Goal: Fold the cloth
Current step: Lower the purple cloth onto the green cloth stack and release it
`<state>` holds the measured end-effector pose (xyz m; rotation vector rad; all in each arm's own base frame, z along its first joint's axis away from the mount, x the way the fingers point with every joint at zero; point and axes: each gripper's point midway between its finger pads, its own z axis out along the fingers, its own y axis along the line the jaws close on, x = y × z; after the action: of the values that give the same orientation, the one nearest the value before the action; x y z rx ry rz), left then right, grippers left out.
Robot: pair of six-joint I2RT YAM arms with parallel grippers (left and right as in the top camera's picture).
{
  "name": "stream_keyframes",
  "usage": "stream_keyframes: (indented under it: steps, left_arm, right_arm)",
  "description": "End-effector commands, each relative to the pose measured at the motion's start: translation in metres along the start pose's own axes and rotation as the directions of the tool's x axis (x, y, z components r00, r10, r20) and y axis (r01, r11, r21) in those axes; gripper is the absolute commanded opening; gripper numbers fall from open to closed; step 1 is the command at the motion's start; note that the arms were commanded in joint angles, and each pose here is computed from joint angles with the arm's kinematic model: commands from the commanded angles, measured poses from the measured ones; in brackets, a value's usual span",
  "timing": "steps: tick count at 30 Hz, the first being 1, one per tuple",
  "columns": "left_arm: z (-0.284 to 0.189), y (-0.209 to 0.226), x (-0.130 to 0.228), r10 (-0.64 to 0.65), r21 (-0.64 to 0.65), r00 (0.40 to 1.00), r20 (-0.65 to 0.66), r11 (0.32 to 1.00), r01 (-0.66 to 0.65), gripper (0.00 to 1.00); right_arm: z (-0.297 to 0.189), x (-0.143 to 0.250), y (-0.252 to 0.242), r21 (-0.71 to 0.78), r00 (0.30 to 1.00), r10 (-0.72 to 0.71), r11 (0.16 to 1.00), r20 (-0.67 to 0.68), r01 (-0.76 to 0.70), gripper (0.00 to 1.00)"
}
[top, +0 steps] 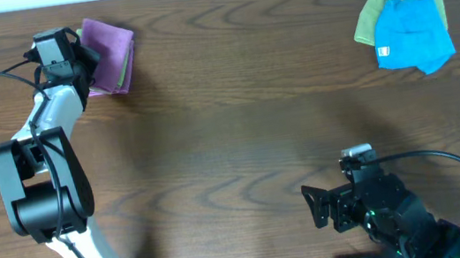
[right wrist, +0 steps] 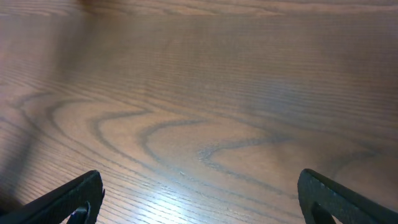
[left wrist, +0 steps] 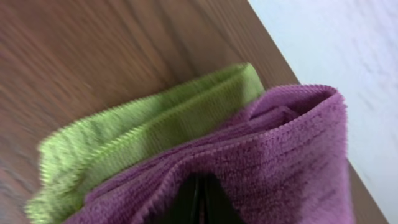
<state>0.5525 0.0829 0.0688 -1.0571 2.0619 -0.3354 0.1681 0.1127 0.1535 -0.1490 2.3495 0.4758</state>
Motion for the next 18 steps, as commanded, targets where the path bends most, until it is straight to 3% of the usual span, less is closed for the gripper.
stream_keyframes:
  steps: [1,5,11,15,18]
  left_arm:
    - [0.003,0.009,-0.014,0.016,-0.060,0.997,0.070,0.998,-0.012,0.06]
    - [0.004,0.009,-0.013,0.016,-0.057,0.998,0.066,0.998,-0.012,0.06]
    - [-0.013,-0.019,-0.016,0.076,0.046,0.997,0.032,0.996,-0.078,0.07]
    - [-0.042,-0.036,-0.030,0.147,0.072,0.987,0.059,0.986,-0.151,0.28]
    - [-0.066,-0.045,-0.039,0.212,0.075,0.974,0.077,0.973,-0.218,0.52]
  right_arm:
    - [0.001,0.001,-0.004,0.017,1.000,0.011,1.000,0.004,-0.012,0.99]
    - [0.001,0.001,-0.004,0.017,1.000,0.011,1.000,0.004,-0.012,0.99]
    - [0.001,0.001,-0.004,0.017,1.000,0.011,1.000,0.004,-0.012,0.99]
    - [0.001,0.001,-0.004,0.017,1.000,0.011,1.000,0.004,-0.012,0.99]
    - [0.001,0.001,-0.004,0.017,1.000,0.011,1.000,0.004,-0.012,0.99]
